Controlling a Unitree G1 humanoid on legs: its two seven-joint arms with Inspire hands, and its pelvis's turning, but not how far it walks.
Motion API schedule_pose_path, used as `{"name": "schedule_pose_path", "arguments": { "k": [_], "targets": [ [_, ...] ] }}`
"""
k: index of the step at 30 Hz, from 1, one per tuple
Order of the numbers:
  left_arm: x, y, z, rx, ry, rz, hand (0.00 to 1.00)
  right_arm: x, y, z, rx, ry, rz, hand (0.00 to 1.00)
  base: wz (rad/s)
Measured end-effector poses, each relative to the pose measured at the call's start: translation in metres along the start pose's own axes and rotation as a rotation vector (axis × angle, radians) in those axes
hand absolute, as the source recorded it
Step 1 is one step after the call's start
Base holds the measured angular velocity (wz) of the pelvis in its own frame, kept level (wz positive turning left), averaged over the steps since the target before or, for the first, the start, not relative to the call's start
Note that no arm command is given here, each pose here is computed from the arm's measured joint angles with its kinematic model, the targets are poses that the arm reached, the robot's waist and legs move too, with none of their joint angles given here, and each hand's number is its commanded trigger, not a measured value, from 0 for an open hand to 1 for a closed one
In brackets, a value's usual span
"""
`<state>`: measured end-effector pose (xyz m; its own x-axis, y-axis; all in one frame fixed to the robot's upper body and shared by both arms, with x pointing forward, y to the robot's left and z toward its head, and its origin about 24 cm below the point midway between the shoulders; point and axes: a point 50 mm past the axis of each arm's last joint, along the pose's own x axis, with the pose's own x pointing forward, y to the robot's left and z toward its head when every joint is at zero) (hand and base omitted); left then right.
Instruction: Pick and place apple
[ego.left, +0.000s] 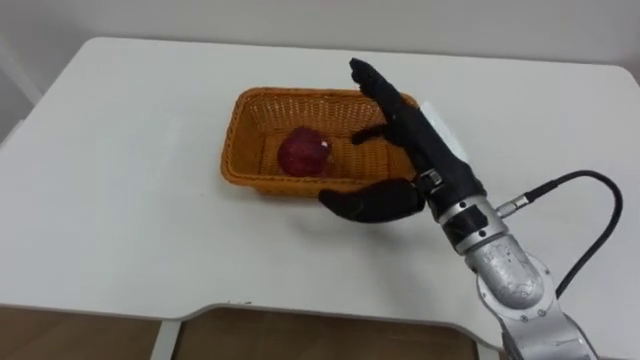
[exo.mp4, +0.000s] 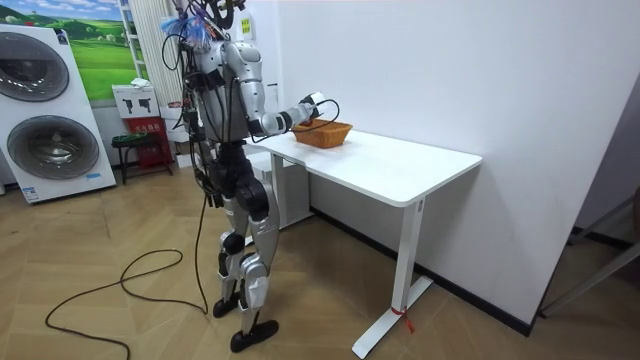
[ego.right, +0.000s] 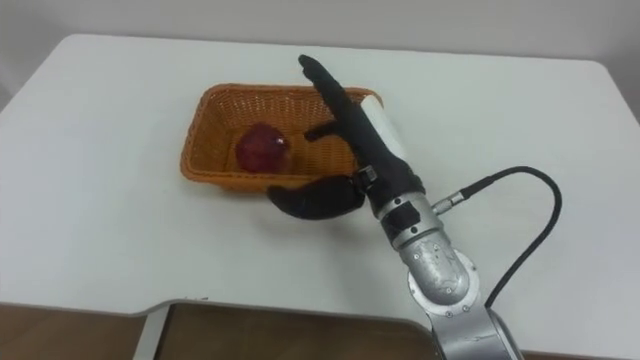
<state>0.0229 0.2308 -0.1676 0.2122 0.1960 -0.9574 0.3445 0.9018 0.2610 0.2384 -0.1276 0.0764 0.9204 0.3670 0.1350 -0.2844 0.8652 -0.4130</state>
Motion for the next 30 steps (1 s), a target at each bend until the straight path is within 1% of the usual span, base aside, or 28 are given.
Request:
{"name": "schedule_pose_path", "arguments": {
  "k": [5, 8, 17, 20, 22, 23, 25, 26, 28, 29, 30],
  "targets": [
    [0.000, -0.001, -0.002, 0.002, 0.013, -0.004, 0.00, 0.000, 0.000, 0.000, -0.005, 0.001, 0.001, 0.00, 0.00],
    [0.000, -0.001, -0.003, -0.002, 0.015, -0.006, 0.00, -0.001, -0.007, -0.001, -0.002, 0.004, -0.029, 0.00, 0.00],
    [-0.001, -0.002, -0.009, -0.034, 0.026, 0.003, 0.00, -0.011, -0.057, -0.005, -0.004, 0.014, -0.336, 0.00, 0.02],
    [-0.002, -0.001, -0.013, -0.053, 0.036, 0.011, 0.00, -0.019, -0.078, -0.004, -0.006, 0.004, -0.484, 0.00, -0.04],
    [-0.003, 0.001, -0.019, -0.078, 0.048, 0.033, 0.00, -0.030, -0.100, -0.004, 0.006, -0.008, -0.640, 0.00, 0.04],
    [-0.003, 0.001, -0.020, -0.088, 0.049, 0.040, 0.00, -0.033, -0.107, -0.003, 0.001, -0.010, -0.685, 0.00, 0.06],
    [-0.005, 0.004, -0.027, -0.129, 0.060, 0.060, 0.00, -0.053, -0.134, -0.002, 0.010, -0.031, -0.916, 0.00, 0.00],
    [-0.005, 0.004, -0.029, -0.140, 0.064, 0.066, 0.00, -0.058, -0.140, -0.002, 0.020, -0.038, -0.974, 0.00, -0.07],
    [-0.007, 0.007, -0.036, -0.177, 0.079, 0.103, 0.00, -0.078, -0.158, -0.001, 0.084, -0.065, -1.191, 0.00, -0.08],
    [-0.008, 0.007, -0.037, -0.179, 0.083, 0.113, 0.00, -0.082, -0.162, -0.001, 0.105, -0.070, -1.237, 0.00, -0.04],
    [-0.008, 0.008, -0.040, -0.186, 0.090, 0.128, 0.00, -0.092, -0.169, -0.003, 0.154, -0.073, -1.333, 0.00, 0.00]
  ]
}}
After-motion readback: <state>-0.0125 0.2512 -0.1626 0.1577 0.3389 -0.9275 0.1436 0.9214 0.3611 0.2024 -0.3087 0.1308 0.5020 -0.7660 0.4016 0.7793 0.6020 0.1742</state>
